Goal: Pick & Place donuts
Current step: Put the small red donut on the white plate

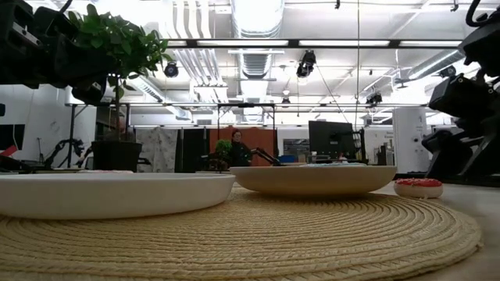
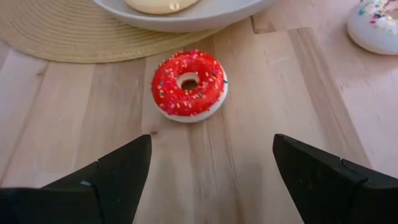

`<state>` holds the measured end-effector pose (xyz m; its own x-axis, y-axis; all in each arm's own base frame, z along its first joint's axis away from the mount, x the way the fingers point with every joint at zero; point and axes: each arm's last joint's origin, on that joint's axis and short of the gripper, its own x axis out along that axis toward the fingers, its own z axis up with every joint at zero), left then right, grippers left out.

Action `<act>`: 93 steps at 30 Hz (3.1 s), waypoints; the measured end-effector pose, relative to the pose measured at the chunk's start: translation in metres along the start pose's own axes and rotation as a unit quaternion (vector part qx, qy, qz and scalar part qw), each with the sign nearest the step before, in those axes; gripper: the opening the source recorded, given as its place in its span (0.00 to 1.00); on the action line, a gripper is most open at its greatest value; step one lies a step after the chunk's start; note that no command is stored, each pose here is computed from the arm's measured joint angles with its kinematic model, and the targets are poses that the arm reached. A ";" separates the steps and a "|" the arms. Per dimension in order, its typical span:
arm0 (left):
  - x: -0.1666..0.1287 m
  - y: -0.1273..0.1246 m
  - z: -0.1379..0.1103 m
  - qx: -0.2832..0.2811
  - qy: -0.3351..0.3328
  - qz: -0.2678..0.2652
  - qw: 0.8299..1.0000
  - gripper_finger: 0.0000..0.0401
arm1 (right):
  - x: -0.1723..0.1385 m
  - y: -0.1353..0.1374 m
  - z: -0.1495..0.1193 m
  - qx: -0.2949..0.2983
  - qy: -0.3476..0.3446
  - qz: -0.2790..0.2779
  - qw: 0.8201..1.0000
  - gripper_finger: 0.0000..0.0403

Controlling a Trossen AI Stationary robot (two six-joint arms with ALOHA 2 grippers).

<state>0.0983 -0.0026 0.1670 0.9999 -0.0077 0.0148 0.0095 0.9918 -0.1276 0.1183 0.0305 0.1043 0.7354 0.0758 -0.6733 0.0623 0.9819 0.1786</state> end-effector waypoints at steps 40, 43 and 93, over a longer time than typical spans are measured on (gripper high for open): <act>0.000 0.000 0.000 0.000 0.000 0.000 1.000 0.00 | 0.016 0.009 0.013 -0.053 -0.012 0.015 0.998 0.81; 0.000 0.000 0.000 0.000 0.000 0.000 1.000 0.00 | 0.017 0.010 0.014 -0.054 -0.007 0.018 0.998 0.81; 0.000 0.000 0.000 0.000 0.000 0.000 1.000 0.00 | 0.013 0.027 0.069 -0.113 0.103 -0.013 0.988 0.81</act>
<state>0.0983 -0.0026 0.1669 0.9999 -0.0076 0.0143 0.0094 0.9918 -0.1276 0.1754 0.0457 0.1497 0.5804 0.0612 -0.8120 -0.0900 0.9959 0.0107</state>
